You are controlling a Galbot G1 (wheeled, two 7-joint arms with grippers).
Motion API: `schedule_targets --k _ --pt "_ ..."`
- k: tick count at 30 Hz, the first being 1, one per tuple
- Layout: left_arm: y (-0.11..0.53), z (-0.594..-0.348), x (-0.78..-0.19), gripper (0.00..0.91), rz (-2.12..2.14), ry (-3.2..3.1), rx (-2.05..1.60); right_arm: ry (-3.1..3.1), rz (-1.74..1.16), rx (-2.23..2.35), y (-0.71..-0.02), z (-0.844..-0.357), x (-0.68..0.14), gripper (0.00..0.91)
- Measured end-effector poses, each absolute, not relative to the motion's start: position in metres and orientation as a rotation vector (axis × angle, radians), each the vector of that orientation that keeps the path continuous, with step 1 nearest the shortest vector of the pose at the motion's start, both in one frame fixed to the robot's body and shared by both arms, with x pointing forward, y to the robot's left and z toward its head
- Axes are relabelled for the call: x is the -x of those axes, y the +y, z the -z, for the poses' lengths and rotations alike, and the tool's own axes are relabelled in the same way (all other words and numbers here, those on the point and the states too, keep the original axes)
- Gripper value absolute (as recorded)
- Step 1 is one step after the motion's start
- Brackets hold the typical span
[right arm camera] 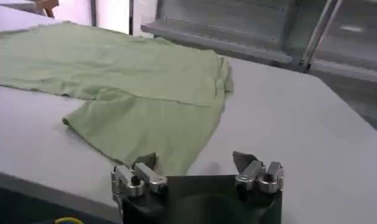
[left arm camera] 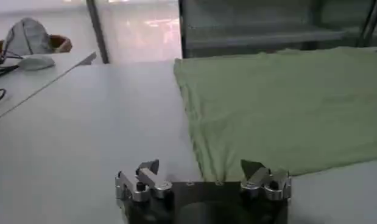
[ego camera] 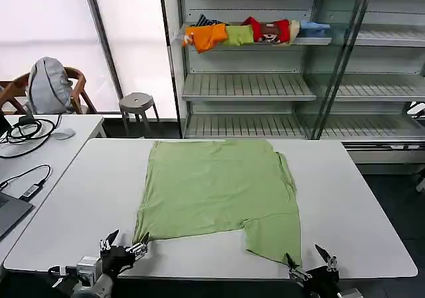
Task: Fold and organize the clothes.
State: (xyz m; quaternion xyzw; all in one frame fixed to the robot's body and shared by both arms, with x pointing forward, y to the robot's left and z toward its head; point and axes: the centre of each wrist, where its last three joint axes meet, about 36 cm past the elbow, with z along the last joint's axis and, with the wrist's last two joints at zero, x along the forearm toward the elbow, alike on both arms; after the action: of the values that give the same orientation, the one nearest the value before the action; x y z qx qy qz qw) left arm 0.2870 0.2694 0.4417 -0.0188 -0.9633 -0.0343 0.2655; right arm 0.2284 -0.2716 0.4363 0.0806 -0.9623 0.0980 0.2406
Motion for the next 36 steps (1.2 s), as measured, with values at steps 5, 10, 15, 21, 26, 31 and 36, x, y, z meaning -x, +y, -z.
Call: schedule_targets --k 5,10,15,21,26,31,36 --pt "0.27 -0.439 -0.287 0.01 0.092 -2.588 0.047 -2.617 -0.245 -0.231 -0.27 -0.436 -0.226 0.0" --pt "0.269 -0.439 -0.286 0.01 0.084 -2.584 0.054 -2.608 -0.222 -0.238 -0.268 -0.437 -0.225 0.0" --pt "0.268 -0.438 -0.285 0.01 0.08 -2.581 0.056 -2.601 -0.192 -0.246 -0.267 -0.438 -0.224 0.0" --pt "0.265 -0.44 -0.284 0.02 0.075 -2.581 0.063 -2.6 -0.172 -0.252 -0.265 -0.44 -0.224 0.0" --pt "0.265 -0.442 -0.285 0.02 0.08 -2.584 0.078 -2.615 -0.154 -0.262 -0.263 -0.446 -0.227 0.0" --pt "0.269 -0.442 -0.29 0.01 0.075 -2.603 0.098 -2.666 -0.12 -0.257 -0.264 -0.457 -0.239 0.0" --pt "0.276 -0.448 -0.302 0.01 0.061 -2.642 0.121 -2.705 -0.078 -0.26 -0.265 -0.464 -0.258 0.0"
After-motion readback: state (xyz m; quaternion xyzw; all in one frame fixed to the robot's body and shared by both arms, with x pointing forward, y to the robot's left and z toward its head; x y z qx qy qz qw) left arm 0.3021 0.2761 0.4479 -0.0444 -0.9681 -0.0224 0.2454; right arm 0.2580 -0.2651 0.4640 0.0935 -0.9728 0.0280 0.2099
